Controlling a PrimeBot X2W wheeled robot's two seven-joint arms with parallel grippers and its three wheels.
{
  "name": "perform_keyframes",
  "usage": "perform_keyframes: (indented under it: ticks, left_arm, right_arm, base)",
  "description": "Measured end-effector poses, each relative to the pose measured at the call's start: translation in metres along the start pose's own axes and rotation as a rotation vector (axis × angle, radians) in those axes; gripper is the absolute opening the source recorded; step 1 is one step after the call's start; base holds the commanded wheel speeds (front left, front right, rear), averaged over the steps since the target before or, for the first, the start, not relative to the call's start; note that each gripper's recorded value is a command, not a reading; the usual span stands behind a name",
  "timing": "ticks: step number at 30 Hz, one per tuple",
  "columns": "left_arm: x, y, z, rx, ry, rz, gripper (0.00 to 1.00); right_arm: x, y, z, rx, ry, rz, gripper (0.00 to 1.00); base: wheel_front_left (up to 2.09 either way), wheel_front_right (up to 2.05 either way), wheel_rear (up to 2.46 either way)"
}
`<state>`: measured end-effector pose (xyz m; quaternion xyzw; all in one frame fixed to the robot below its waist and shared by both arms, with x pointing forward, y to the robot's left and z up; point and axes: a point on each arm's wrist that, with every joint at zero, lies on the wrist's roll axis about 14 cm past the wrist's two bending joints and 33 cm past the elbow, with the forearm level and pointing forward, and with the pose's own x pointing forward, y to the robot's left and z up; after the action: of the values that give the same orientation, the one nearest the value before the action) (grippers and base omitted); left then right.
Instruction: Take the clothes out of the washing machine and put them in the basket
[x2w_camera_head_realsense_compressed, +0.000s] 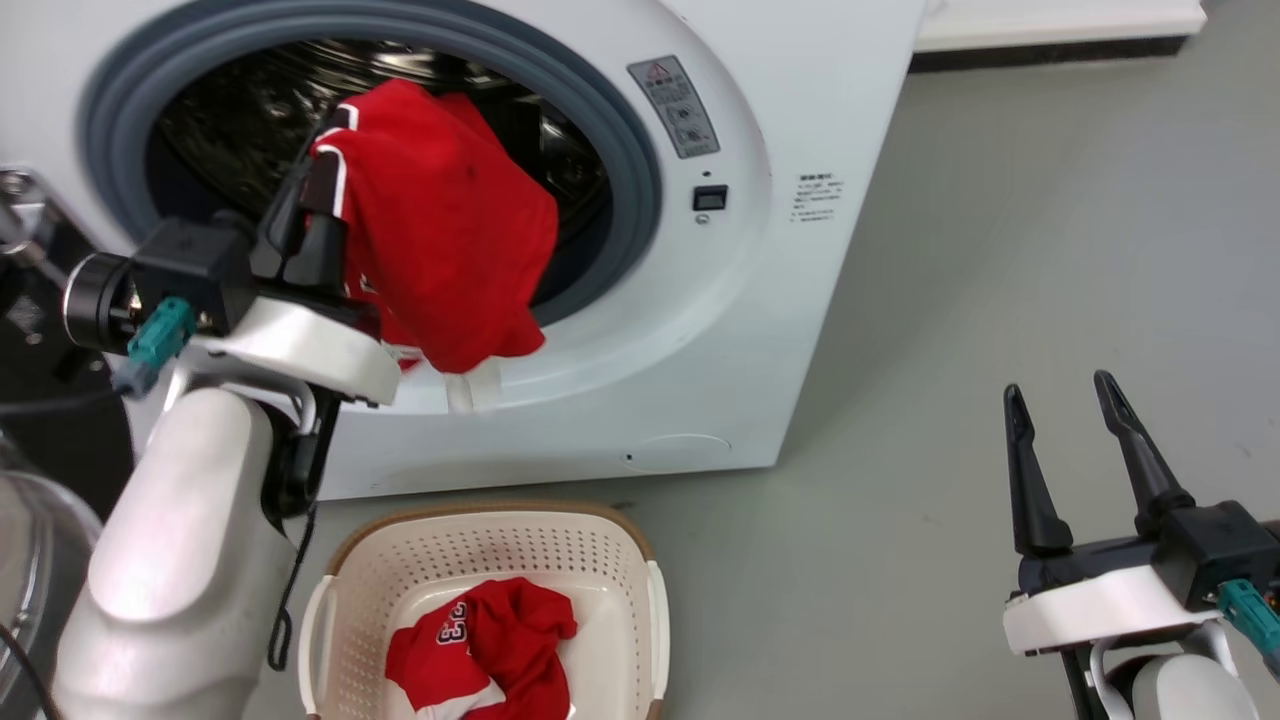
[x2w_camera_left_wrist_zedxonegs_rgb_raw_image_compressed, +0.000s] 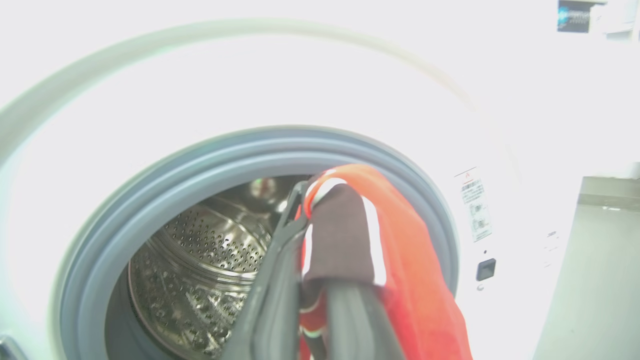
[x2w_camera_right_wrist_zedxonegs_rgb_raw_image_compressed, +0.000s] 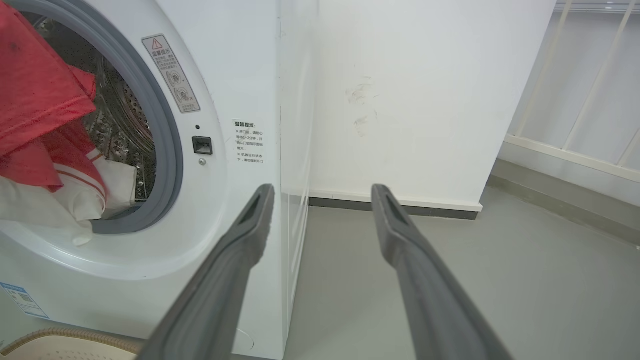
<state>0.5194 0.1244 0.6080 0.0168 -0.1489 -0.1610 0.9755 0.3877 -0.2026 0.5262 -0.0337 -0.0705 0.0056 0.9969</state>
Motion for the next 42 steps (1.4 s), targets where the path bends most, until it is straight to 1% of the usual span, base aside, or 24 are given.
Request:
perform_keyframes:
  ticks: [4,8,11,13,16,20,25,29,35,42]
  left_arm:
    - [-0.02,-0.006,0.033,0.003,-0.085,-0.009,0.0]
    - [-0.04,-0.016,0.054,-0.017,-0.102,-0.026,0.0]
    - [-0.055,-0.026,0.053,-0.04,-0.059,-0.049,0.0]
    - [-0.063,-0.032,0.043,-0.06,-0.012,-0.061,0.0]
    - [-0.074,-0.042,0.019,-0.087,0.076,-0.083,0.0]
    - [-0.095,-0.057,-0.027,-0.128,0.219,-0.108,0.0]
    - [-0.11,-0.071,-0.076,-0.155,0.359,-0.146,0.0]
    - [-0.122,-0.078,-0.118,-0.16,0.47,-0.172,0.0]
    - [-0.13,-0.099,-0.169,-0.181,0.593,-0.24,0.0]
    - [-0.144,-0.103,-0.235,-0.176,0.75,-0.276,0.0]
  right_arm:
    - [-0.002,0.006,0.003,0.005,-0.009,0.018,1.0]
    - [-0.001,0.012,0.008,0.008,-0.023,0.035,1.0]
    - [0.001,0.017,0.01,0.011,-0.031,0.048,1.0]
    - [0.003,0.018,0.008,0.011,-0.028,0.053,1.0]
    - [0.007,0.021,0.002,0.008,-0.012,0.063,1.0]
    - [0.009,0.024,-0.006,0.009,0.007,0.071,1.0]
    - [0.014,0.022,-0.016,0.005,0.032,0.064,1.0]
    - [0.018,0.02,-0.028,0.003,0.061,0.059,1.0]
    - [0.025,0.011,-0.046,0.007,0.101,0.033,1.0]
    - [0.034,0.002,-0.069,-0.006,0.151,0.011,1.0]
  base:
    - [0.0,0.0,0.0]
    - [0.0,0.0,0.0]
    - [0.0,0.0,0.0]
    - [0.0,0.0,0.0]
    - [0.0,0.0,0.0]
    - [0.0,0.0,0.0]
    - [0.0,0.0,0.0]
    - [0.0,0.0,0.0]
    - [0.0,0.0,0.0]
    - [0.0,0.0,0.0]
